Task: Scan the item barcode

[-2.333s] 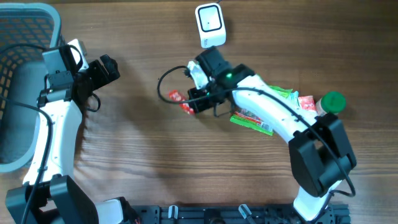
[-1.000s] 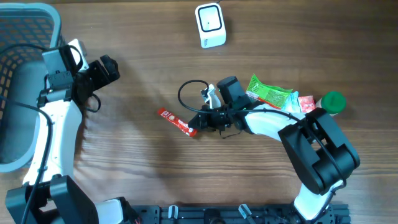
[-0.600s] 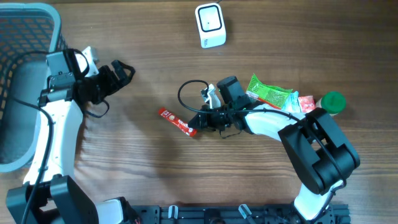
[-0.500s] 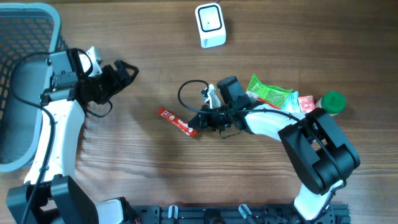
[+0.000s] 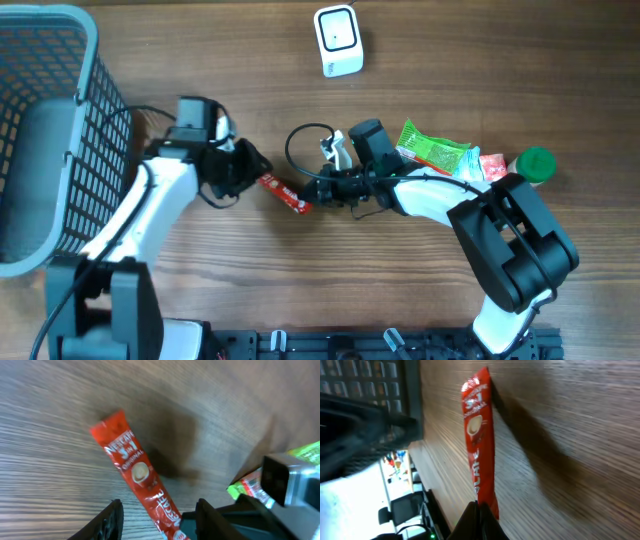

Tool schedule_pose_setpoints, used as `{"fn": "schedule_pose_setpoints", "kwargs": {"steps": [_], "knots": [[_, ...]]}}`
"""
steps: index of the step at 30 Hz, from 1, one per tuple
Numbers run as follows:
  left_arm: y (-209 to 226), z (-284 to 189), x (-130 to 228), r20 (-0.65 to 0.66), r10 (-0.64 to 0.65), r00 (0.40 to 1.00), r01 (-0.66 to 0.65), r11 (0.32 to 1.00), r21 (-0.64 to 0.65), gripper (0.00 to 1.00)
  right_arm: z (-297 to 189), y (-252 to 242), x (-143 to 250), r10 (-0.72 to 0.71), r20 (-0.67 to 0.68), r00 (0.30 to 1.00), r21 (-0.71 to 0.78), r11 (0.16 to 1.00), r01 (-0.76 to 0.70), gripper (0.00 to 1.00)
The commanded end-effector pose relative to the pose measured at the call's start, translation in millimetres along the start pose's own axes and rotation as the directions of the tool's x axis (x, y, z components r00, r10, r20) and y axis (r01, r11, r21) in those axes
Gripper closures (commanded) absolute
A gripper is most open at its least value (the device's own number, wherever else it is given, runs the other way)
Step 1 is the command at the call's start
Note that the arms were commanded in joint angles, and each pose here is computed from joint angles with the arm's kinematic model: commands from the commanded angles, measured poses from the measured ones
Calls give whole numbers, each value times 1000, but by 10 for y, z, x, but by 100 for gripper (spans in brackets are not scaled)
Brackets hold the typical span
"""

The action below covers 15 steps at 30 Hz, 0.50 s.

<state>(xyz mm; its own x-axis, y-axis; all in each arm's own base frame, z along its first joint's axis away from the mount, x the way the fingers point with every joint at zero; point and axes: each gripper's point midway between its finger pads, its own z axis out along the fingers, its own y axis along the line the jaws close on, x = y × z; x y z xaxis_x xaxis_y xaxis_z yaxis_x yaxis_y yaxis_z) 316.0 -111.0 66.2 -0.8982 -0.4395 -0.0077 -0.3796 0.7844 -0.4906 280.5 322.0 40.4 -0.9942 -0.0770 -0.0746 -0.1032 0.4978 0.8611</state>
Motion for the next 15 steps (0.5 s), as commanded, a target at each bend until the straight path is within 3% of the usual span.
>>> {"fn": "schedule_pose_setpoints", "kwargs": {"steps": [1, 15], "knots": [[52, 149, 57, -26, -36, 999, 35, 999, -36, 56, -15, 125, 20, 18, -24, 1000, -62, 998, -19, 96], [171, 173, 180, -78, -85, 993, 78, 993, -86, 51, -34, 204, -149, 40, 41, 998, -85, 996, -37, 96]]}}
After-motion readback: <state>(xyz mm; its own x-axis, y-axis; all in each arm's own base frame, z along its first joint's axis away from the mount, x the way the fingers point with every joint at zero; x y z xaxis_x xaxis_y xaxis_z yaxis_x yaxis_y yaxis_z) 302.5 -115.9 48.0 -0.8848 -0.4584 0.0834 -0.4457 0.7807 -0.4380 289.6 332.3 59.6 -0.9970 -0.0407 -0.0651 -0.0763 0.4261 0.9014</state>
